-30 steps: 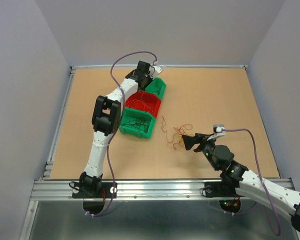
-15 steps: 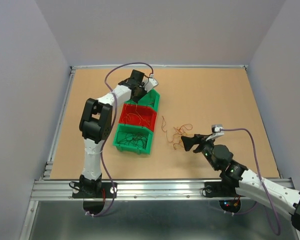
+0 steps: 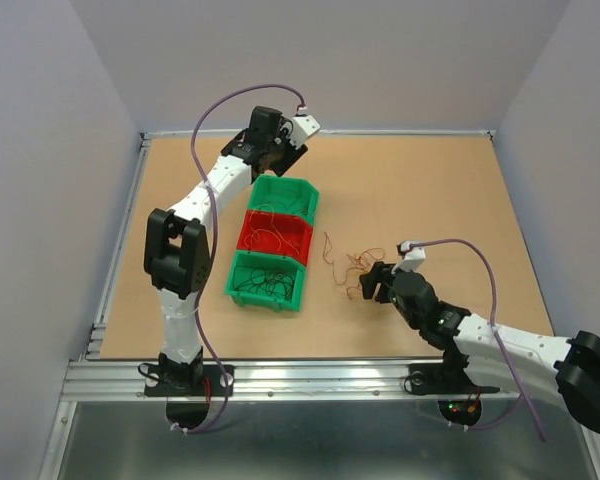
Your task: Untangle the cables
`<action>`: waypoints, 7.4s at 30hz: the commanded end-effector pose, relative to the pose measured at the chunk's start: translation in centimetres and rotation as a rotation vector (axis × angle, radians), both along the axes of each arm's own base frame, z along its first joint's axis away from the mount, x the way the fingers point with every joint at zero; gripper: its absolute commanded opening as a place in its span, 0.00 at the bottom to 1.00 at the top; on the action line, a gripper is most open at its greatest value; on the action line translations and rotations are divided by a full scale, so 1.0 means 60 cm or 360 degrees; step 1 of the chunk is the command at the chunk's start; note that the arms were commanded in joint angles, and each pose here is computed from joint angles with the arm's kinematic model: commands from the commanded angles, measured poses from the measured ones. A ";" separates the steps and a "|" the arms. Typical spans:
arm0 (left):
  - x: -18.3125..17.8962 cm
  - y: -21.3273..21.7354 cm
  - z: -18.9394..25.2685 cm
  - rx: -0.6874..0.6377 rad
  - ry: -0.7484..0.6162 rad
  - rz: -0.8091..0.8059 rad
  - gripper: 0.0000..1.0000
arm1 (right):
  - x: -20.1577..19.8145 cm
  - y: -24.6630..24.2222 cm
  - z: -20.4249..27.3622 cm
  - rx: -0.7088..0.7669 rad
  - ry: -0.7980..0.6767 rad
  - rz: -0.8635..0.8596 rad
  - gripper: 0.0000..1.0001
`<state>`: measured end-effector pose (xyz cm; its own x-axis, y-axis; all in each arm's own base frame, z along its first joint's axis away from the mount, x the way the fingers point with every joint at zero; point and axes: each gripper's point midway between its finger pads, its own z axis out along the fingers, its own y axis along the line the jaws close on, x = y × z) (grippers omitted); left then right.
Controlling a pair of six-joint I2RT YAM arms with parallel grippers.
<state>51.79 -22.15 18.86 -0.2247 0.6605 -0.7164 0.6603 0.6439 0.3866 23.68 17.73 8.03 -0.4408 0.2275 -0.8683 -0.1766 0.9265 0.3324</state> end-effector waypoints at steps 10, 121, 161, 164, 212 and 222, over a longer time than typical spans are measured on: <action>-0.166 -0.045 0.212 -0.0614 -0.0314 -0.0347 0.96 | 0.051 0.011 0.024 -0.0104 -0.0030 -0.0170 0.43; -0.263 -0.024 0.145 -0.1365 -0.0263 -0.0289 0.00 | -0.042 -0.055 0.007 0.0672 -0.0060 -0.0262 0.01; -0.470 -0.153 0.152 -0.1166 -0.0202 -0.1217 0.00 | -0.030 0.148 0.276 0.0422 -0.0823 0.0791 0.87; -0.472 -0.153 0.151 -0.1165 -0.0195 -0.1220 0.00 | -0.022 0.159 0.303 0.0434 -0.0878 0.0801 0.86; -0.440 -0.187 0.177 -0.1288 -0.0165 -0.1218 0.00 | -0.005 0.141 0.403 0.0479 -0.0913 0.0650 0.01; -0.339 -0.116 0.162 -0.1293 -0.0254 -0.0693 0.00 | 0.010 0.008 0.355 0.0460 -0.0818 0.0083 0.01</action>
<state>28.61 -31.65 26.29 0.0298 -0.0103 -0.9995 0.9426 0.3330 0.0247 23.66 21.79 30.50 -0.0203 0.4360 -0.8997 -0.5757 0.7306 0.3670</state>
